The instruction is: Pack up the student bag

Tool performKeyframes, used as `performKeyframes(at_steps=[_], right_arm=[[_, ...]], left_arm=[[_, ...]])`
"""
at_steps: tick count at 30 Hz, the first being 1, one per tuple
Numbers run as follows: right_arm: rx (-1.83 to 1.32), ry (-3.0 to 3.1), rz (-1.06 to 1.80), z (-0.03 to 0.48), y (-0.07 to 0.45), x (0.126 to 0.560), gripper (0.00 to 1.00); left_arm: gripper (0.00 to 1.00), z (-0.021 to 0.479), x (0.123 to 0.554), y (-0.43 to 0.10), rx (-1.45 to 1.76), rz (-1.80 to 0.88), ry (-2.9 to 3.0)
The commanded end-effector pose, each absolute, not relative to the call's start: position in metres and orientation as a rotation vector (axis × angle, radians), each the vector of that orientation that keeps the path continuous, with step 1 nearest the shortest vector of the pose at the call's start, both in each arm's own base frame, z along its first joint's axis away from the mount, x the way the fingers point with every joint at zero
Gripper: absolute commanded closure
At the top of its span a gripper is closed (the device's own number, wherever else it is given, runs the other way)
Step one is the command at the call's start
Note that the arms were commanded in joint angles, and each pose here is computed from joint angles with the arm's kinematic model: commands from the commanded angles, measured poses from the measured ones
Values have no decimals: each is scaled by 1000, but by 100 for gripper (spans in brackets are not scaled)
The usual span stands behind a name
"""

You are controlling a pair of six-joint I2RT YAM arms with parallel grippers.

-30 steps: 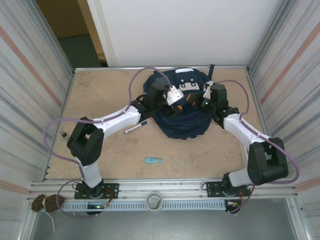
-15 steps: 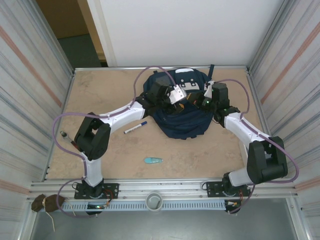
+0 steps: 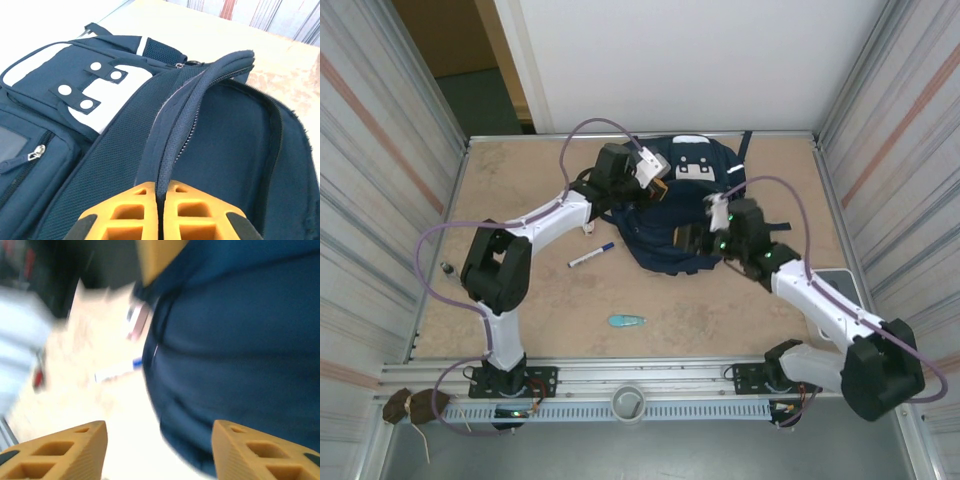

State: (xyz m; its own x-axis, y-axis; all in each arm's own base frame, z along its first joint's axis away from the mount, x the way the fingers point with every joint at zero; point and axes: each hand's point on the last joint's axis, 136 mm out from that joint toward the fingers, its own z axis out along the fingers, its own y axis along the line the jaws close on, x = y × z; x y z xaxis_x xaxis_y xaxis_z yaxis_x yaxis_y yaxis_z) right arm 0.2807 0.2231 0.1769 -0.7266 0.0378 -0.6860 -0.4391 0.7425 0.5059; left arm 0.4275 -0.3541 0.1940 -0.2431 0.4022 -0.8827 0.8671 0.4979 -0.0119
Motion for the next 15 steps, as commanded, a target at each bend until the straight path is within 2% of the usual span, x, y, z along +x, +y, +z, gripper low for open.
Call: performKeyframes(at_steps=[1, 3, 6, 10, 15], right_arm=[[-752, 2196, 671, 146, 246, 240, 30], [-941, 2152, 651, 135, 272, 220, 24], [-1190, 2098, 593, 110, 308, 198, 21], [-1447, 2074, 487, 67, 339, 178, 20], [-1615, 2040, 473, 44, 361, 163, 20]], left_arm=[[100, 235, 428, -359, 1011, -754, 1775], [100, 237, 431, -360, 1005, -764, 1783], [100, 240, 433, -363, 998, -781, 1787], [100, 241, 434, -362, 987, -776, 1797], [100, 240, 435, -358, 986, -741, 1809]])
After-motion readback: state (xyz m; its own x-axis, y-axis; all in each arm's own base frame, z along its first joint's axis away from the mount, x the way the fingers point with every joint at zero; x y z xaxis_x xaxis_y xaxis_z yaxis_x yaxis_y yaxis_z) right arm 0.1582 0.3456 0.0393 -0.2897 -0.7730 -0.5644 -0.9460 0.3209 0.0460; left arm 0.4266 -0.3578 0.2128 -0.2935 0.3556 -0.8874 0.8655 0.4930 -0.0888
